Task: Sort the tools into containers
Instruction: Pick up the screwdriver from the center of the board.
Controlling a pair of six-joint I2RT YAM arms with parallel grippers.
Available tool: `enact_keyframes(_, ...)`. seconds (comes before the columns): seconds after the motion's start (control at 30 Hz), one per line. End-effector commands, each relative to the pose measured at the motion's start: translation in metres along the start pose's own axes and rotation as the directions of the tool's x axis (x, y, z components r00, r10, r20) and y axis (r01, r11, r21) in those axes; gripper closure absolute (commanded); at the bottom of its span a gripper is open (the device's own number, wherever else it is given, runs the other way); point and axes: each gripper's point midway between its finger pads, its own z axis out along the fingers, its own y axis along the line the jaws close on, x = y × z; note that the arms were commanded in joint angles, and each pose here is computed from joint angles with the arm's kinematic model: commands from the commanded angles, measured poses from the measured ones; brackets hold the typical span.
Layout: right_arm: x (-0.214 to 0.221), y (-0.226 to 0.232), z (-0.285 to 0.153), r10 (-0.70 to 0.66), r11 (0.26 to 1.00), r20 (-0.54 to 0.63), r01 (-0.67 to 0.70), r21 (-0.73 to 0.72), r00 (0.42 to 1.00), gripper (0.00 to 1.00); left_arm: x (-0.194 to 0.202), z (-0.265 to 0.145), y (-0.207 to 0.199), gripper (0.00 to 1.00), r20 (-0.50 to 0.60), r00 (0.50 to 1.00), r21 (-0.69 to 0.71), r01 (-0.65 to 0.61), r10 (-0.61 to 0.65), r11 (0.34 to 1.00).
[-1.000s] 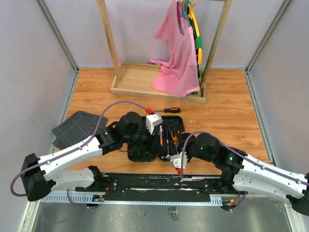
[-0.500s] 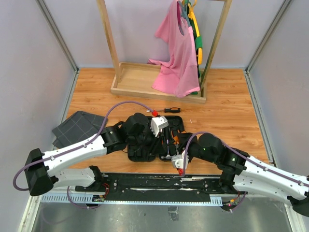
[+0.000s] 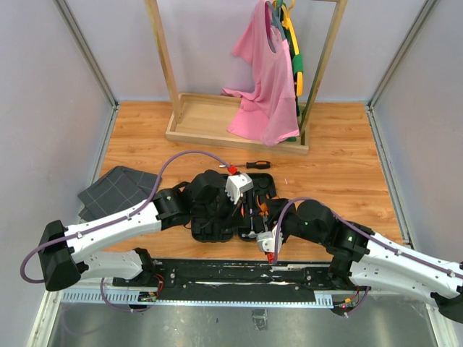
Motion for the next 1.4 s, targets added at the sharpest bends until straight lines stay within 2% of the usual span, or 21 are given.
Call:
enact_keyframes(0.0,-0.011,-0.016,-0.006,-0.004,0.999,0.032,0.003,0.032,0.999,0.61,-0.021,-0.003,0.013,0.99,0.070,0.998,-0.099,0.008,-0.001,0.995)
enact_keyframes(0.1,-0.008,-0.012,-0.005,0.009,1.000,0.018,-0.009,0.020,1.000,0.47,-0.022,-0.002,0.018,0.99,0.085,0.996,-0.125,0.015,-0.004,0.992)
enact_keyframes(0.17,-0.005,-0.010,-0.004,0.023,1.000,0.002,-0.023,0.016,1.000,0.42,-0.023,-0.002,0.020,1.00,0.089,0.996,-0.139,0.020,-0.008,0.990)
enact_keyframes(0.37,-0.003,-0.019,-0.008,0.118,0.988,-0.001,-0.118,0.096,0.993,0.33,-0.027,-0.009,0.038,0.99,0.130,0.991,-0.240,0.054,-0.023,0.969)
enact_keyframes(0.47,-0.005,-0.033,-0.012,0.275,0.934,0.063,-0.282,0.221,0.959,0.31,-0.032,-0.014,0.047,0.99,0.168,0.985,-0.293,0.078,-0.029,0.953)
enact_keyframes(0.53,-0.012,-0.040,-0.014,0.418,0.856,0.160,-0.447,0.261,0.894,0.30,-0.037,-0.017,0.050,0.99,0.198,0.980,-0.314,0.096,-0.034,0.945)
enact_keyframes(0.6,-0.018,-0.043,-0.016,0.493,0.795,0.228,-0.541,0.273,0.840,0.30,-0.041,-0.019,0.055,1.00,0.227,0.973,-0.336,0.122,-0.046,0.934)
enact_keyframes(0.7,-0.017,-0.046,-0.016,0.586,0.688,0.304,-0.660,0.302,0.751,0.30,-0.045,-0.020,0.056,1.00,0.274,0.959,-0.336,0.164,-0.071,0.927)
enact_keyframes(0.83,-0.020,-0.048,-0.012,0.640,0.590,0.388,-0.748,0.306,0.663,0.39,-0.049,-0.022,0.056,1.00,0.332,0.938,-0.316,0.207,-0.097,0.926)
enact_keyframes(0.9,-0.011,-0.055,-0.009,0.708,0.470,0.411,-0.818,0.333,0.574,0.38,-0.051,-0.024,0.057,0.99,0.353,0.930,-0.317,0.224,-0.105,0.922)
enact_keyframes(0.97,0.004,-0.060,-0.007,0.786,0.313,0.411,-0.871,0.380,0.462,0.33,-0.051,-0.026,0.059,1.00,0.368,0.923,-0.326,0.239,-0.110,0.915)
enact_keyframes(1.03,0.023,-0.066,-0.009,0.847,0.115,0.424,-0.890,0.442,0.320,0.29,-0.052,-0.028,0.062,1.00,0.384,0.916,-0.334,0.255,-0.116,0.908)
enact_keyframes(1.1,0.033,-0.068,-0.009,0.870,-0.017,0.443,-0.885,0.465,0.216,0.26,-0.053,-0.030,0.065,0.99,0.404,0.907,-0.341,0.273,-0.122,0.899)
enact_keyframes(1.2,0.032,-0.066,0.002,0.879,-0.125,0.469,-0.905,0.407,0.090,0.25,-0.055,-0.035,0.069,0.99,0.439,0.889,-0.347,0.302,-0.131,0.888)
enact_keyframes(1.37,0.020,-0.056,0.027,0.908,-0.198,0.417,-0.927,0.318,-0.051,0.22,-0.052,-0.037,0.078,0.99,0.468,0.872,-0.378,0.344,-0.143,0.860)
